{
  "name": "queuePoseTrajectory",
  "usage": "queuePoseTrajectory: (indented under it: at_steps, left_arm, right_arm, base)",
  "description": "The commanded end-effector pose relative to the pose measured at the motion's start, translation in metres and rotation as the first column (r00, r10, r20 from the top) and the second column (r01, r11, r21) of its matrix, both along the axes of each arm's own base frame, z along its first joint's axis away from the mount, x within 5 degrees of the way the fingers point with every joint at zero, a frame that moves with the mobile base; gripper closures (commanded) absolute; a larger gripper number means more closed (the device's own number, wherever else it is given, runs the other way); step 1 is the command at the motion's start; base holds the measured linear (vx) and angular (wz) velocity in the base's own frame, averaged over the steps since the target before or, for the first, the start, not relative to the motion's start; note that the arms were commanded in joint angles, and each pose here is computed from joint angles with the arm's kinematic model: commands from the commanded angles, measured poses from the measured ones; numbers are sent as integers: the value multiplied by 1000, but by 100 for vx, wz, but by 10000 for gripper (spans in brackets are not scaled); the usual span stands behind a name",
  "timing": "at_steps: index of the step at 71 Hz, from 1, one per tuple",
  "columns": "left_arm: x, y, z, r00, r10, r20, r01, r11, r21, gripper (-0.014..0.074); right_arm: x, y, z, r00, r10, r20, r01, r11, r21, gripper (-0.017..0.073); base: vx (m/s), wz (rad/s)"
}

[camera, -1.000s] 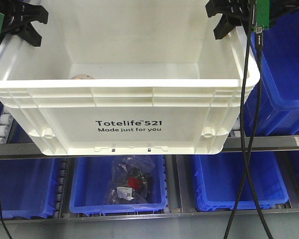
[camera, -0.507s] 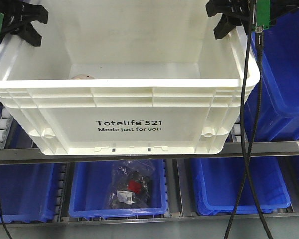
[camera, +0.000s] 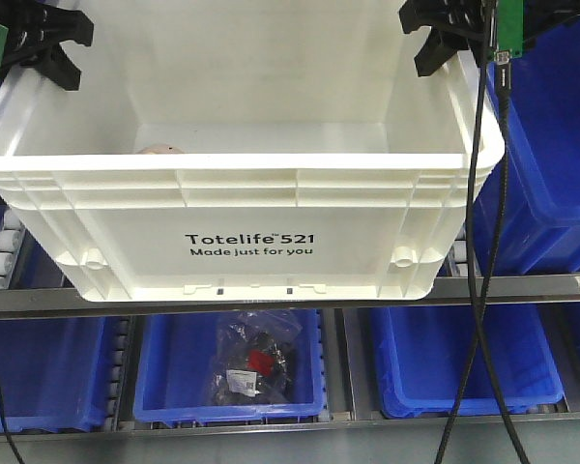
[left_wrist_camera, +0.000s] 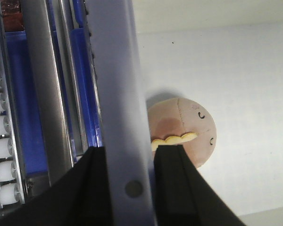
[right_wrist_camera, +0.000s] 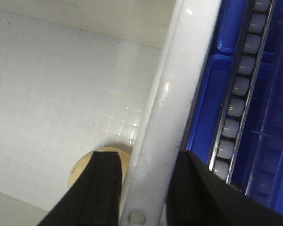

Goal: Place moving items into box and shelve
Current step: 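Hold the crate while the base stops facing the roller shelf, then push the crate forward over the shelf rollers with both grippers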

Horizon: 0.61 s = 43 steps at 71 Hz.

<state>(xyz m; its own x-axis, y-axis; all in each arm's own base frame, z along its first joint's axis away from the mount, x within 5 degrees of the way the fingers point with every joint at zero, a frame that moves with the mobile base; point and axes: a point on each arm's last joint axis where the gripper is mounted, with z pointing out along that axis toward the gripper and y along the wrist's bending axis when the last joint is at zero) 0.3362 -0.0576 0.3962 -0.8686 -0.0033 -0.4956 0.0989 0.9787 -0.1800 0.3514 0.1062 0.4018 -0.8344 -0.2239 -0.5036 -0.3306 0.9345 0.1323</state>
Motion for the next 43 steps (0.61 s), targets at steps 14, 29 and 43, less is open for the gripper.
queuePoseTrajectory:
  at_steps: [14, 29, 43]
  left_arm:
    - [-14, -17, 43, 980, -22, 198, 57, 983, -175, 610]
    - [-14, -17, 42, 981, -24, 194, 58, 984, -171, 610]
    - [-8, -15, 33, 984, -42, 174, 62, 991, -116, 610]
  right_arm:
    - [-17, 16, 41, 986, 56, 156, -85, 979, 184, 571]
    - [-11, 19, 34, 989, 59, 135, -84, 979, 188, 571]
    - [-3, 25, 21, 994, 74, 82, -91, 970, 226, 571]
  base:
    - [0, 0]
    - [0, 0]
    - [0, 0]
